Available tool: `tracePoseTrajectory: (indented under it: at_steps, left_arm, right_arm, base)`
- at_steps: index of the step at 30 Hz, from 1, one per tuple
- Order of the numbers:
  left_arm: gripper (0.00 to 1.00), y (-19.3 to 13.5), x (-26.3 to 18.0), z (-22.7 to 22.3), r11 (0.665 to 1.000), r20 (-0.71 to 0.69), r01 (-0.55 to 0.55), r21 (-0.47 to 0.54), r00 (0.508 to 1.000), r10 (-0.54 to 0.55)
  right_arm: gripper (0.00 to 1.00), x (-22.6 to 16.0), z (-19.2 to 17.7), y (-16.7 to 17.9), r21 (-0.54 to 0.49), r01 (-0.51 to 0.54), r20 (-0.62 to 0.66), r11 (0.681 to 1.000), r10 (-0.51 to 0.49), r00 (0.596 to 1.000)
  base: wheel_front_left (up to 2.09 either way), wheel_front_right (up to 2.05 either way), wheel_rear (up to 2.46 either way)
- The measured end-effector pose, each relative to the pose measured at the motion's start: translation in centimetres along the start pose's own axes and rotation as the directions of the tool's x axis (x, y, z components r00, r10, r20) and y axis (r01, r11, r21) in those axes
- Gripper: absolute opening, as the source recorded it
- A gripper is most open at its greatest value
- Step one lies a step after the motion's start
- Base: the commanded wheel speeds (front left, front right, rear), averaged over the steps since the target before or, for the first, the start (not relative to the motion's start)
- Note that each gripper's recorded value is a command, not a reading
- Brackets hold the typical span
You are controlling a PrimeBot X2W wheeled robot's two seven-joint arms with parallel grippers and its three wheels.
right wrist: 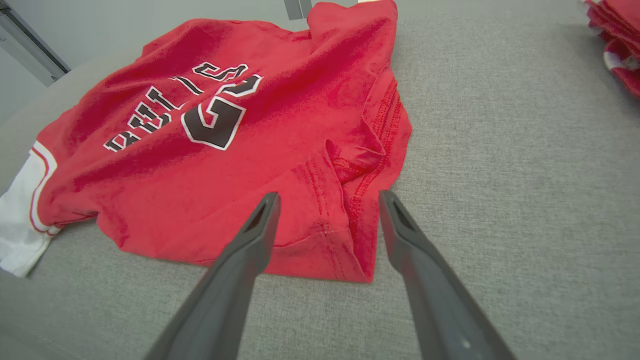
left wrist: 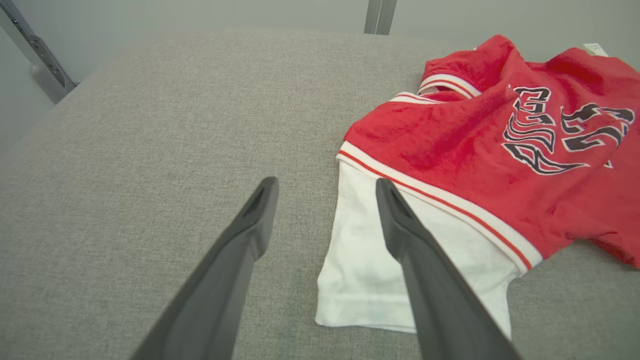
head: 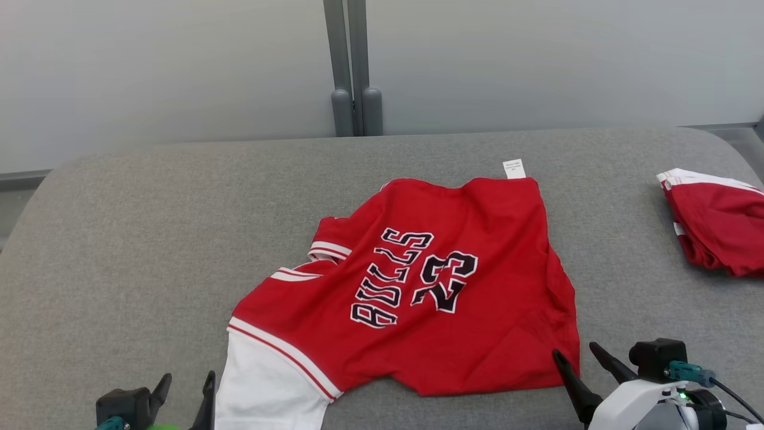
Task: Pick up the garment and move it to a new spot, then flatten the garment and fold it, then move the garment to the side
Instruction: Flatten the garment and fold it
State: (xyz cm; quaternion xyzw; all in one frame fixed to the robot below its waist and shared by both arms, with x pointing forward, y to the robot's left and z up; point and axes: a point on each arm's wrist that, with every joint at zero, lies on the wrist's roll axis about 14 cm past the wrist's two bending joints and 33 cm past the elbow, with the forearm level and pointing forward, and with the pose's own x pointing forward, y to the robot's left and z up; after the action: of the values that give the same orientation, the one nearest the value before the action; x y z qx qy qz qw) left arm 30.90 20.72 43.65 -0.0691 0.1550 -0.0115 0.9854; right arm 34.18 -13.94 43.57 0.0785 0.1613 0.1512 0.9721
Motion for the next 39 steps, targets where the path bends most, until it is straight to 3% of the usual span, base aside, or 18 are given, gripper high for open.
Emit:
tracePoseTrajectory:
  at_steps: [12,31,32,34,35,36,38,39]
  left_arm:
    - [1.00,-0.3,-1.1,-6.5,0.997,-0.315,0.027,-0.067,0.948,-0.047]
    - [1.00,0.0,1.0,-8.5,0.998,-0.392,0.026,-0.059,0.919,-0.047]
    - [1.00,-0.1,1.0,-8.6,0.997,-0.393,0.029,-0.064,0.918,-0.052]
    - [0.36,-0.3,1.0,-8.7,0.997,-0.396,0.036,-0.073,0.916,-0.062]
    - [0.00,-0.3,1.0,-8.7,0.997,-0.398,0.037,-0.074,0.915,-0.064]
    - [0.00,-0.4,1.0,-8.7,0.996,-0.398,0.041,-0.075,0.915,-0.068]
    - [0.00,-0.6,1.1,-8.5,0.996,-0.391,0.054,-0.076,0.917,-0.080]
    - [0.00,-0.8,1.1,-8.3,0.995,-0.381,0.060,-0.082,0.920,-0.087]
  right_arm:
    - [1.00,1.1,-3.1,0.6,0.030,-0.021,-0.168,0.999,0.025,0.985]
    - [1.00,2.1,-3.0,1.4,0.034,-0.051,-0.175,0.998,0.056,0.983]
    - [0.83,2.1,-3.0,1.5,0.035,-0.053,-0.175,0.998,0.058,0.983]
    - [0.46,2.0,-3.0,1.6,0.038,-0.057,-0.169,0.998,0.062,0.984]
    - [0.41,2.0,-3.0,1.6,0.038,-0.059,-0.169,0.998,0.064,0.983]
    - [0.23,2.0,-2.9,1.6,0.040,-0.060,-0.168,0.997,0.065,0.984]
    - [0.00,2.0,-2.9,1.7,0.040,-0.063,-0.164,0.997,0.069,0.984]
    - [0.00,2.0,-2.9,1.8,0.045,-0.064,-0.160,0.997,0.071,0.985]
  base:
    - [0.00,0.00,0.00]
    - [0.00,0.00,0.00]
    - [0.00,0.00,0.00]
    - [0.00,0.00,0.00]
    - [0.00,0.00,0.00]
    - [0.00,0.00,0.00]
    - [0.00,0.00,0.00]
    - [0.00,0.00,0.00]
